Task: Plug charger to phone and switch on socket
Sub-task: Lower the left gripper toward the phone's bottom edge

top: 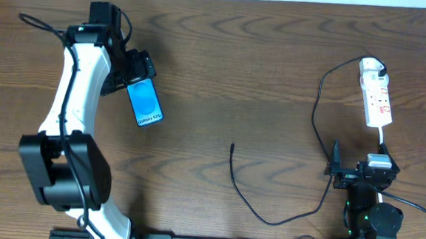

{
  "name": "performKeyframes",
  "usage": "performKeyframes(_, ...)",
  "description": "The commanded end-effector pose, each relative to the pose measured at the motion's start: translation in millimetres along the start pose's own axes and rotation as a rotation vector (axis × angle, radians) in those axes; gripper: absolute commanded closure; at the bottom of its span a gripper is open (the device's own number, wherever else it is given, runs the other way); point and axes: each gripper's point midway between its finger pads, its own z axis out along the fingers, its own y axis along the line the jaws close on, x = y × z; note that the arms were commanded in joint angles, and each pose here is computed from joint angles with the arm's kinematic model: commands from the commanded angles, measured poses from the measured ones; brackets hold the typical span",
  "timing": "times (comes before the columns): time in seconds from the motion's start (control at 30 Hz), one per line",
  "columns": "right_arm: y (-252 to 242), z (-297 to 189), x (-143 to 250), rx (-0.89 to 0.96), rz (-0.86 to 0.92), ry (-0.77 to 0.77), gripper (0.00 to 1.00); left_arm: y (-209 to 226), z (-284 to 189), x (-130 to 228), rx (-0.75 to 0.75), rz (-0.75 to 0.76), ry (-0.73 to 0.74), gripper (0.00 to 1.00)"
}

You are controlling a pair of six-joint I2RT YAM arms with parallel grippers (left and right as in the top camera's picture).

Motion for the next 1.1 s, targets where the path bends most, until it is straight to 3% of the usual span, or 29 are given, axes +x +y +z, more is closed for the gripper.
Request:
performKeyframes(0.0, 2, 0, 1, -0.005, -0.006, 0.000, 0.01, -3, 0, -7, -0.028, -0.005, 0.000, 0.05)
performKeyframes(1.07, 2, 0, 1, -0.005, -0.006, 0.000, 0.01, 1, 31, -11, -0.058, 0.003, 0.030, 0.05)
